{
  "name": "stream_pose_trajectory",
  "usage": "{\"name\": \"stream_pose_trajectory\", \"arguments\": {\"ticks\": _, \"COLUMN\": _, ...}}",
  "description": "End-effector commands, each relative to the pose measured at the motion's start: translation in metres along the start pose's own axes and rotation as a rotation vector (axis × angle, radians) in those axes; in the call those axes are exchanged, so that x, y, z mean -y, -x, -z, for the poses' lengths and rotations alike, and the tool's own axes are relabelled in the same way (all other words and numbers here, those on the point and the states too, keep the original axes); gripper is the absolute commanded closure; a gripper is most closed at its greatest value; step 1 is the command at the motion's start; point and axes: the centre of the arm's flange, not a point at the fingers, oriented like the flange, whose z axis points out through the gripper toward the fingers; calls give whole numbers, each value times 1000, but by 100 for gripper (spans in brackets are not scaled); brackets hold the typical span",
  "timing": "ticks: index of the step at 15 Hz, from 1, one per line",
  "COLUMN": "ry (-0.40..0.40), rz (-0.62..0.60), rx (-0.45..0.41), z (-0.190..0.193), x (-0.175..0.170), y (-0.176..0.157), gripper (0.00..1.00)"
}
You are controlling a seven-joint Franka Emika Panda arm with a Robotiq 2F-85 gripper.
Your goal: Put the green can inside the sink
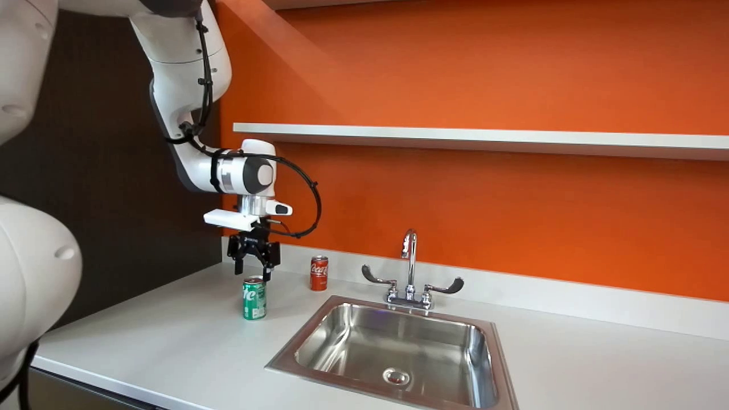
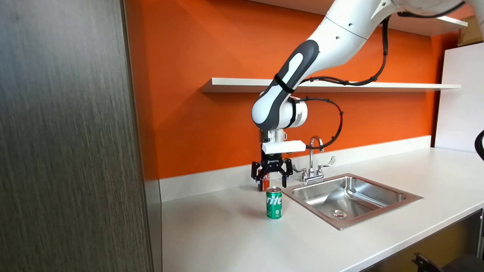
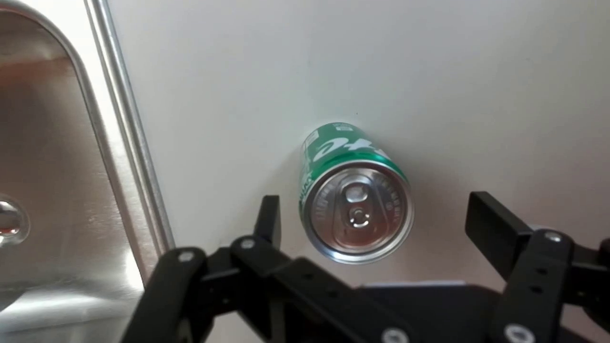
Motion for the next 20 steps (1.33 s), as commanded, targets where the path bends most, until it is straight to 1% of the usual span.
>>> {"name": "stream_pose_trajectory", "arguments": {"ticks": 1, "ry": 5, "rz": -30, "rx": -3, "z": -5, "x": 5, "y": -10, "gripper": 0}}
{"name": "stream_pose_trajectory", "arguments": {"ticks": 12, "ry": 13, "rz": -41, "rx": 28, "z": -23, "x": 9, "y": -6, "gripper": 0}}
{"name": "stream_pose_trajectory", "arguments": {"ticks": 20, "ry": 14, "rz": -59, "rx": 32, "z": -27, "x": 7, "y": -6, "gripper": 0}}
